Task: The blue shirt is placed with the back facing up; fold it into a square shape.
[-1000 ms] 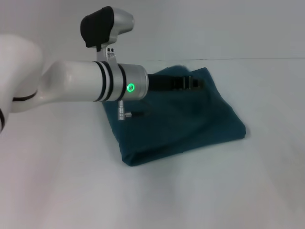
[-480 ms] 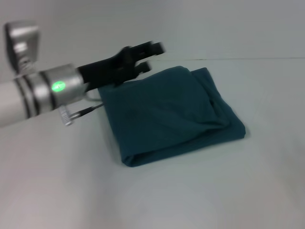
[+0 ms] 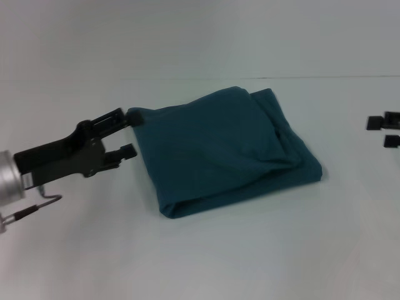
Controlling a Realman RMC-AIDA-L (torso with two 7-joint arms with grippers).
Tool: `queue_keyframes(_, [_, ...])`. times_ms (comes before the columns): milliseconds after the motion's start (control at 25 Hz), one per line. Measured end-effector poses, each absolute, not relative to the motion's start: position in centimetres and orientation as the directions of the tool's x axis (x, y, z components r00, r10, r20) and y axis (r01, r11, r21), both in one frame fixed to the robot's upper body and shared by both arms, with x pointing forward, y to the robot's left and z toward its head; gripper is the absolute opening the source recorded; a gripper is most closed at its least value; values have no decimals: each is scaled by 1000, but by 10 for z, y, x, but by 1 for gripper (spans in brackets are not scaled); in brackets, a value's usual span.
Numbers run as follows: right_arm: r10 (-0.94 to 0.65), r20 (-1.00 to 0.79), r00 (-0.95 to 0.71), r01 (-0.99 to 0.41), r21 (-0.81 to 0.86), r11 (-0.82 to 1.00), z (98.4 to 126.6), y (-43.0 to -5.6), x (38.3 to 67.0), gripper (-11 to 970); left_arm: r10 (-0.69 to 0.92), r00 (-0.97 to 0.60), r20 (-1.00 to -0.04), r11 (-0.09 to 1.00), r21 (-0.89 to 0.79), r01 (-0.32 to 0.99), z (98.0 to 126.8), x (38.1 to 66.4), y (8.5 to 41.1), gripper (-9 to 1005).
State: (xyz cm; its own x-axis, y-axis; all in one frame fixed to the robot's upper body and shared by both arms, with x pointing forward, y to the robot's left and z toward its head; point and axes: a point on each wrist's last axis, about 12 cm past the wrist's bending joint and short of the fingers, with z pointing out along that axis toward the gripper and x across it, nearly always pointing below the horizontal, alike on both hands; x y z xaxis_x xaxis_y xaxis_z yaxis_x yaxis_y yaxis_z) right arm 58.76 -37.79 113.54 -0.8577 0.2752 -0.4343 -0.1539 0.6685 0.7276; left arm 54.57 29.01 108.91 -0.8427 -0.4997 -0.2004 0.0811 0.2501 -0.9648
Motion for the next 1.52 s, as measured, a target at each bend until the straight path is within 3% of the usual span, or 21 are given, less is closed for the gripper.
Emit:
queue_keyframes(240, [187,-431,-883,-176,673,719,1159,-327,633,913,-533,-819,-212,282,-957,64,1083,532,310,948])
queue_keyframes(600, [120,-487,-865,-198,552,810,1154,-264,668,908,-550,-800,-240,302,-950,78,1083,534,313,949])
queue_keyframes(1080, [6,-499,-866,-249,443,861,1121,-219,670,902,-578,-777,-249,315,-947,70,1081,536,315,947])
queue_keyframes(1520, [-5,-500,-866,-247,419,874,1104,-206,665,896,-575,-778,-254,316,-946,76,1080,537,312,948])
